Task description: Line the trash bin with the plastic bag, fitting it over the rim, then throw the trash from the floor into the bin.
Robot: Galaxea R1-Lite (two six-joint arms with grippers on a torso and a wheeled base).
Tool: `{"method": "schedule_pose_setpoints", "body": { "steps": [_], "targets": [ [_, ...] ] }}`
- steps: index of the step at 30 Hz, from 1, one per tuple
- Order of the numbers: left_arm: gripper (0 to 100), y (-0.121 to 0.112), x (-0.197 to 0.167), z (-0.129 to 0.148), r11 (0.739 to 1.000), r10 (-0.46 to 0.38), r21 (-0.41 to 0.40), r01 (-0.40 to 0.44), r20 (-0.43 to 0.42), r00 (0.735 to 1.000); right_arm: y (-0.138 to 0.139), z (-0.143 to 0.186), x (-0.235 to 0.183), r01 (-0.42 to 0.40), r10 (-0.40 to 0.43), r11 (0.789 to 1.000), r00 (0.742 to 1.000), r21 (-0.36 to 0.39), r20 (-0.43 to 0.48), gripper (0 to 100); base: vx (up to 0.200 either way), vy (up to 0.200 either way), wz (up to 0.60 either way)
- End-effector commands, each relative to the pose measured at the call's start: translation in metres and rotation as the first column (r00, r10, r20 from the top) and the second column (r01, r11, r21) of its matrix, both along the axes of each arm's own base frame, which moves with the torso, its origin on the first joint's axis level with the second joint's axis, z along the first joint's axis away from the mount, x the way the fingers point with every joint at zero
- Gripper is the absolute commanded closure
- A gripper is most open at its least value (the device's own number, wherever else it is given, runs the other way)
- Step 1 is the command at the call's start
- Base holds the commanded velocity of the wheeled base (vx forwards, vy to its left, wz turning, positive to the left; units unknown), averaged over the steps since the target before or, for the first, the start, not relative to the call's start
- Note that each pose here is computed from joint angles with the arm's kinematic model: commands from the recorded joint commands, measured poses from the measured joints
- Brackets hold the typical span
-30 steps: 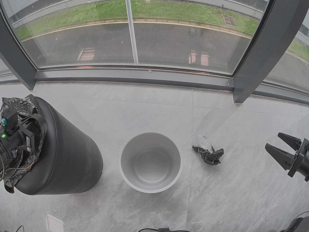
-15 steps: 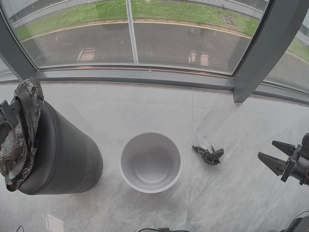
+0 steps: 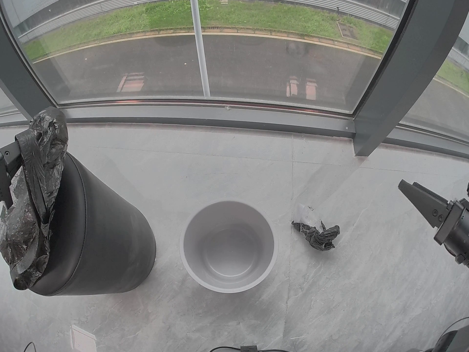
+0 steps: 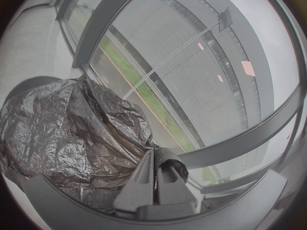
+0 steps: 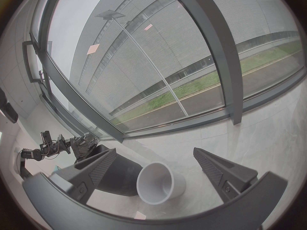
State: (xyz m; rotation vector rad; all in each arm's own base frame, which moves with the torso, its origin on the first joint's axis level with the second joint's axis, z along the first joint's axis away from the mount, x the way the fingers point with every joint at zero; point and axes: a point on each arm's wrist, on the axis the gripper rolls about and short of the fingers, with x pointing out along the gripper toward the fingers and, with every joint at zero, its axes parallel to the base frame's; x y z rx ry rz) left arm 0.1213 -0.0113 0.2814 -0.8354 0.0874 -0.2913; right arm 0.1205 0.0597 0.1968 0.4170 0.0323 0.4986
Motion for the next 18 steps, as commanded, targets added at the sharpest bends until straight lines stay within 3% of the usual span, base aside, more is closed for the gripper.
{"method": "schedule_pose_setpoints", "body": {
  "steps": [1, 5, 10, 17, 18],
  "targets": [
    [100, -0.012, -0.005, 0.020, 0.965, -0.246, -0.111, 0.239, -0.050, 0.968, 0.064, 0.003, 0.020, -0.065, 0.064, 0.998, 0.995, -0.016, -0.078, 0, 0.000, 0.000, 0.00],
    [100, -0.018, -0.005, 0.034, 0.910, -0.387, -0.189, 0.370, -0.062, 0.920, 0.095, -0.014, 0.041, -0.031, 0.015, 0.991, 0.992, -0.131, -0.122, 0, 0.000, 0.000, 0.00],
    [100, -0.027, 0.016, 0.046, 0.893, -0.421, -0.208, 0.399, -0.073, 0.904, 0.109, -0.021, 0.047, -0.063, 0.040, 0.983, 0.990, -0.172, -0.137, 0, 0.000, 0.000, 0.00],
    [100, -0.043, 0.037, 0.053, 0.912, -0.372, -0.219, 0.346, -0.088, 0.924, 0.122, -0.020, 0.055, -0.088, 0.065, 0.976, 0.991, -0.201, -0.120, 0, 0.000, 0.000, 0.00],
    [100, -0.054, 0.045, 0.055, 0.920, -0.348, -0.223, 0.321, -0.093, 0.933, 0.131, -0.023, 0.060, -0.132, 0.107, 0.969, 0.986, -0.207, -0.128, 0, 0.000, 0.000, 0.00]
  ]
}}
